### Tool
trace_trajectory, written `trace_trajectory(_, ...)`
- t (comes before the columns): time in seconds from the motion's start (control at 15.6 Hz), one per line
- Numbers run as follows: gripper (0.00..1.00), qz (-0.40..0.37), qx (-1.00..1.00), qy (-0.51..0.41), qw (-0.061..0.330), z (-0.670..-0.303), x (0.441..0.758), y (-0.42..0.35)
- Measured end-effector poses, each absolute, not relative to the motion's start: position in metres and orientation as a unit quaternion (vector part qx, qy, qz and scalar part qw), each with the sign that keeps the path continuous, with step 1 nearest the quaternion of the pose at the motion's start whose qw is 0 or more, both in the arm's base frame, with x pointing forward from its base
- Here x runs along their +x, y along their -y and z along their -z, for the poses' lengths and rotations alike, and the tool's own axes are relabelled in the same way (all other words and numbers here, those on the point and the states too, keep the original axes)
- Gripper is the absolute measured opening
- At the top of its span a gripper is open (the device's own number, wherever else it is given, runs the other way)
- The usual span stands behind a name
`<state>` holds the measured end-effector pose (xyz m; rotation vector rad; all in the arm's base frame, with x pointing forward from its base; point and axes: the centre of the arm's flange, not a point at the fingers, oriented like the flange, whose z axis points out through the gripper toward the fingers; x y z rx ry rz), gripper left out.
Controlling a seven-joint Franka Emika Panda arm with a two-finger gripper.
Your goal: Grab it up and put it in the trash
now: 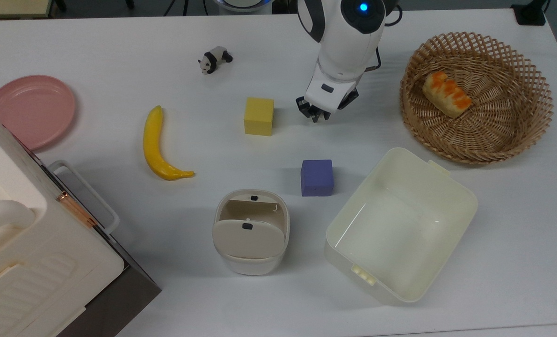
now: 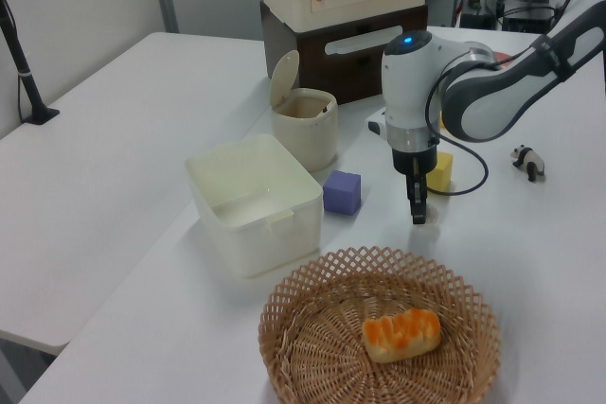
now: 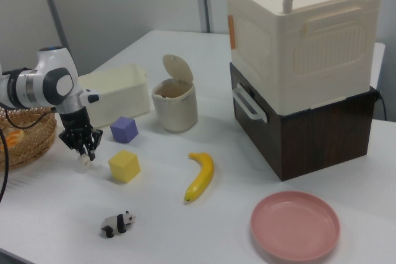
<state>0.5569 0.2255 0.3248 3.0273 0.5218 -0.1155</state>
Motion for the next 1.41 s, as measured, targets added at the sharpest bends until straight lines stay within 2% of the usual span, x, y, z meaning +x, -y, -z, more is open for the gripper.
trace_trajectory(0.26, 0.25, 0.029, 0.985, -0.169, 0.029, -0.358, 0.554, -0.224)
trace_trajectory(0.58, 0.25, 0.008, 0.986, -0.163, 0.019, -0.423, 0.550, -0.214)
trace_trajectory(1.09, 0.26, 0.018, 0.989, -0.149, 0.015, -0.551, 0.534, -0.191)
trace_trajectory(1.22, 0.26, 0.009, 0.989, -0.149, 0.012, -0.567, 0.532, -0.190)
trace_trajectory(1.41, 0.26, 0.007, 0.989, -0.149, 0.012, -0.569, 0.531, -0.190)
